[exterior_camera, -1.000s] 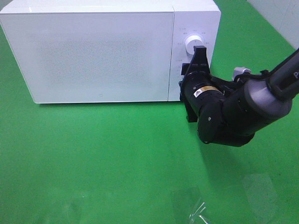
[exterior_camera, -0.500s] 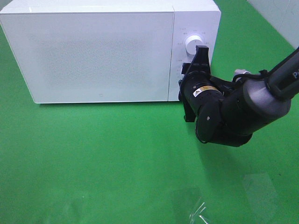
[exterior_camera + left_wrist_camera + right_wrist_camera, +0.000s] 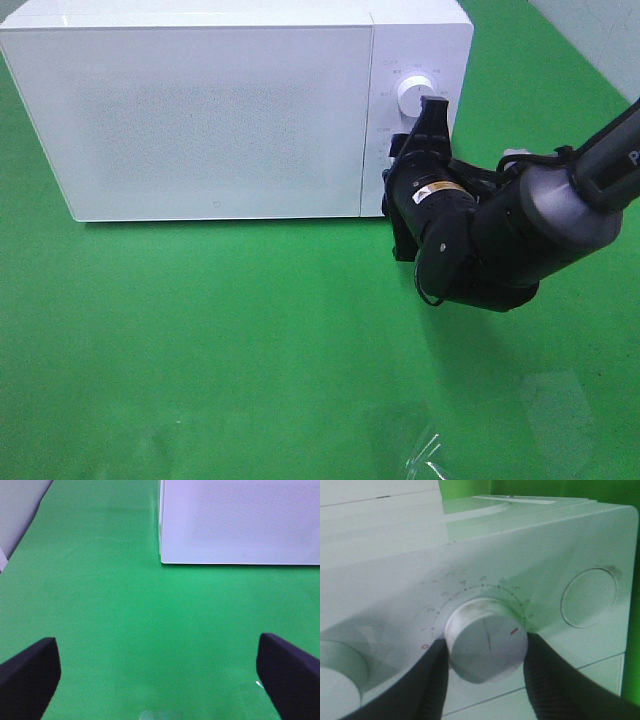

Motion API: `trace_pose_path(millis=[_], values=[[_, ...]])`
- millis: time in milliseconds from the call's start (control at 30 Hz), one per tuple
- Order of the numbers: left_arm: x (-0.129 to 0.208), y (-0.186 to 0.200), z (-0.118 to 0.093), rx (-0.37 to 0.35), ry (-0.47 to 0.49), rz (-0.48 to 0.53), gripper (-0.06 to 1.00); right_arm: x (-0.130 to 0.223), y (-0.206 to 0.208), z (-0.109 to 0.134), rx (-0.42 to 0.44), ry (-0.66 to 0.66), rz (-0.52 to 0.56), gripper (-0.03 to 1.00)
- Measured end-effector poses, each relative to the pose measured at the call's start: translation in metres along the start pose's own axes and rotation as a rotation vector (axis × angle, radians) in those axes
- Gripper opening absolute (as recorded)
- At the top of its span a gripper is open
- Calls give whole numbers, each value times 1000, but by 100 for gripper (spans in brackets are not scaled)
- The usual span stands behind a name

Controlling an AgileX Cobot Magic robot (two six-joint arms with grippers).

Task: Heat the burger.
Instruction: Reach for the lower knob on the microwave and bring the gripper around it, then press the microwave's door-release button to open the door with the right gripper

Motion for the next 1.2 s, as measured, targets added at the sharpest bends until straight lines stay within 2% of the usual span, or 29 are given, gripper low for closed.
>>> trace_pose_path(millis=[367, 567, 700, 800, 833, 867, 933, 967, 1000, 1033, 1067, 1100, 1167, 1200], values=[[0, 0, 0, 0, 0, 0, 99, -3, 7, 3, -16, 55, -7, 60], [0, 0, 0, 0, 0, 0, 99, -6, 17, 1, 10, 109, 13, 62], [0, 0, 0, 0, 0, 0, 99, -8, 36, 0, 80, 228, 91, 62], [0, 0, 0, 0, 0, 0, 99, -8, 40, 0, 89, 256, 105, 62], [0, 0, 0, 0, 0, 0, 99, -10, 48, 2, 98, 315, 129, 62], [0, 0, 0, 0, 0, 0, 99, -10, 48, 2, 98, 315, 129, 62], [0, 0, 0, 0, 0, 0, 99, -12, 64, 7, 124, 462, 189, 62], [0, 0, 0, 0, 0, 0, 99, -12, 64, 7, 124, 462, 189, 62], [0, 0, 0, 0, 0, 0, 99, -11, 72, 10, 145, 553, 231, 62], [0, 0, 0, 0, 0, 0, 99, -11, 72, 10, 145, 553, 231, 62], [0, 0, 0, 0, 0, 0, 99, -10, 79, 14, 164, 659, 279, 62], [0, 0, 0, 0, 0, 0, 99, -10, 79, 14, 164, 659, 279, 62], [0, 0, 0, 0, 0, 0, 99, -7, 90, 22, 174, 861, 359, 62], [0, 0, 0, 0, 0, 0, 99, -7, 90, 22, 174, 861, 359, 62]])
Point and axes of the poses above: a point on each arm's last joint axis where the gripper is mounted, y pointing back along that axis away from the gripper, z along the wrist's bending axis when the last joint is at zero, x = y × z, the point moved 2 cm from there along -y, pointing out along that axis toward the gripper, and after that the axes turned 3 degrees about y, right-handed, at the moved point
